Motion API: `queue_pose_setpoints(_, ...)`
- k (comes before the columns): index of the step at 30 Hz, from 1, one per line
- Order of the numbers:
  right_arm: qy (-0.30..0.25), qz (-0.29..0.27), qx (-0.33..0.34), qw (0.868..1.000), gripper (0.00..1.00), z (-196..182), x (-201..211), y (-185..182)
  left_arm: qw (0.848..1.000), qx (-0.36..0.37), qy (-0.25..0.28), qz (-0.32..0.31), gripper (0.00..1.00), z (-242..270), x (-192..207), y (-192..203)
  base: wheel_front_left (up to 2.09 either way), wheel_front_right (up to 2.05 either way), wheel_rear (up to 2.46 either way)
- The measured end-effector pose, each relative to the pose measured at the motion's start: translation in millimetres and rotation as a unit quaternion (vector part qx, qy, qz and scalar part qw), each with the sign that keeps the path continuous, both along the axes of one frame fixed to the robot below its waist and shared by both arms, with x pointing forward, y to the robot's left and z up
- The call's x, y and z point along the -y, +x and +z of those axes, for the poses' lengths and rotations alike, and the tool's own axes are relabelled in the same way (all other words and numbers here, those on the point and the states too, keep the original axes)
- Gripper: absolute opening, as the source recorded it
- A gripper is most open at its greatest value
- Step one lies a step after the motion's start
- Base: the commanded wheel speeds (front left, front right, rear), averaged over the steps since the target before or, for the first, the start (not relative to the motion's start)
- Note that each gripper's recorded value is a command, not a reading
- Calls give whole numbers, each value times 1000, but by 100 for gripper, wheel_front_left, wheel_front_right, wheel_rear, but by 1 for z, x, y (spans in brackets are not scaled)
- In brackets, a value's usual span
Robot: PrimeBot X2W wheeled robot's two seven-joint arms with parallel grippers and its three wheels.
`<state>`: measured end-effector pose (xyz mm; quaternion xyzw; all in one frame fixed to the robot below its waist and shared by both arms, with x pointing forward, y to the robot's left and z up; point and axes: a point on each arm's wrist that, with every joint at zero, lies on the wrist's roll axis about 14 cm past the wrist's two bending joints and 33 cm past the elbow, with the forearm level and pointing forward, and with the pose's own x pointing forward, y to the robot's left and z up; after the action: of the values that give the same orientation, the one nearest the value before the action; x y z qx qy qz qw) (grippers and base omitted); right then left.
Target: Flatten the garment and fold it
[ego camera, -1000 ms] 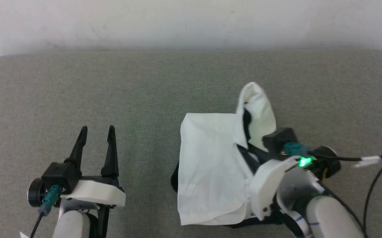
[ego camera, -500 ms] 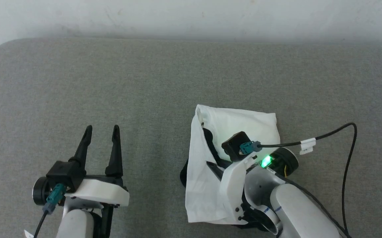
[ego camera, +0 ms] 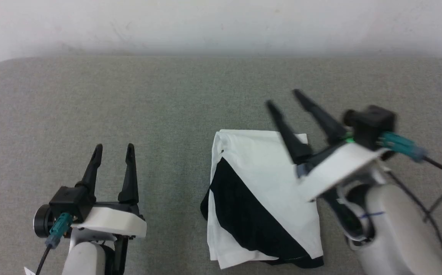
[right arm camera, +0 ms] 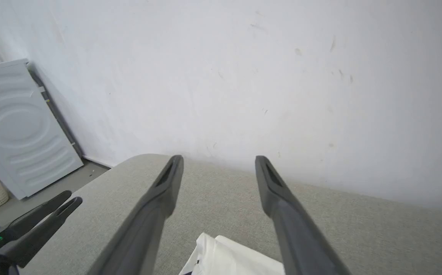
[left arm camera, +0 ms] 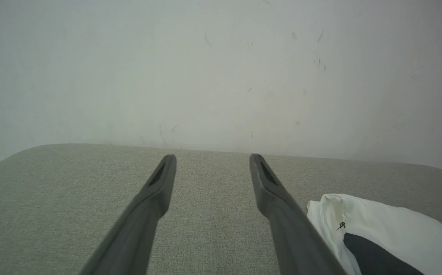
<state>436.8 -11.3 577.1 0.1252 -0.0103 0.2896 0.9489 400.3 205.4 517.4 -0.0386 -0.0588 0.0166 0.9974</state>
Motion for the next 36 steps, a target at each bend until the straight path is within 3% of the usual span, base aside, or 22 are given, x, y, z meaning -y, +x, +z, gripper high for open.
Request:
queue_pose_setpoints(4,32,-95,11,995,100,2,62,3,1000,8,-1,-8,100,5,5,2,0,0,0)
queue_pose_setpoints(9,22,-159,-78,984,100,-52,109,-11,1000,12,-2,-12,100,7,8,4,0,0,0)
queue_pose_setpoints(15,-24,-138,-223,965,100,-126,105,-37,1000,9,-2,-16,100,5,10,6,0,0,0)
queue_pose_setpoints(26,-62,-58,-346,935,100,-177,67,-56,1000,4,6,-10,100,2,5,3,0,0,0)
queue_pose_setpoints(27,-58,-54,-353,932,86,-179,65,-57,1000,4,6,-10,100,2,4,2,0,0,0)
queue_pose_setpoints(28,-58,-49,-361,929,60,-181,62,-58,1000,4,6,-9,100,2,3,2,0,0,0)
queue_pose_setpoints(32,-79,-39,-375,923,0,-186,60,-58,1000,6,6,-7,100,4,3,1,0,0,0)
queue_pose_setpoints(36,-127,-37,-358,924,0,-181,62,-53,1000,8,5,-11,100,5,5,3,0,0,0)
